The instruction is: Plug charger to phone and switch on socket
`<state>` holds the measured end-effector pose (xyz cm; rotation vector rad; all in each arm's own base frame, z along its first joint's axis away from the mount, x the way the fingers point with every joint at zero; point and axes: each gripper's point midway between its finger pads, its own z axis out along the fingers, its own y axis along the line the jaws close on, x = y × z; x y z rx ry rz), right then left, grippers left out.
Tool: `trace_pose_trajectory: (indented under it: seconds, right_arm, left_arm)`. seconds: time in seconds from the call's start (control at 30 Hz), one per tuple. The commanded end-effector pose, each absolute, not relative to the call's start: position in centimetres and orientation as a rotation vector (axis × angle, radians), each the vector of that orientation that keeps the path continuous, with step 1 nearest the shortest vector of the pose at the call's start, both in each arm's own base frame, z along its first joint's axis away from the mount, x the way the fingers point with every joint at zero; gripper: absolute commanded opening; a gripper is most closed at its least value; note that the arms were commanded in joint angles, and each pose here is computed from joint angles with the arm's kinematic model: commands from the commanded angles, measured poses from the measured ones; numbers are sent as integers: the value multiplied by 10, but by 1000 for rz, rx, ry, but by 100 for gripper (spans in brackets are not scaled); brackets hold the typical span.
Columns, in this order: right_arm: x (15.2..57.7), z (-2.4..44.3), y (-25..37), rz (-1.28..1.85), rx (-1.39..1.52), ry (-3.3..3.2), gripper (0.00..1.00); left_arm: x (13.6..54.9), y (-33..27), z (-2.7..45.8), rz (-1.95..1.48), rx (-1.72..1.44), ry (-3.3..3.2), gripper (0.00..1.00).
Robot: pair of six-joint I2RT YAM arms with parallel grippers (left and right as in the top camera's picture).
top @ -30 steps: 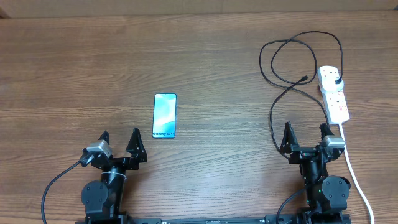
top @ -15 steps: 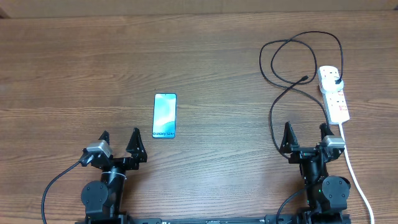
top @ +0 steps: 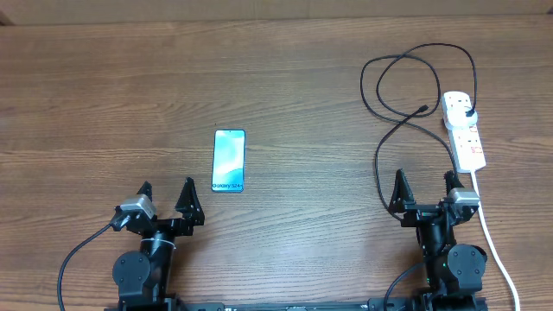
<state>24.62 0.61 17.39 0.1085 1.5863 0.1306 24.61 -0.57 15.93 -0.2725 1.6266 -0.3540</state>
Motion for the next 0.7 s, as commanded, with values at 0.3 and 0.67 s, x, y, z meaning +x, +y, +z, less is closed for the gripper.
trace_pose_trajectory:
  seconds: [0.3, 0.67]
  right_arm:
    - [246, 171, 8, 137, 104, 1589, 100]
    - [246, 171, 8, 137, 104, 1589, 100]
  left_arm:
    - [246, -6, 159, -343, -254, 1624, 99]
    - [246, -4, 160, -334, -262, 1620, 100]
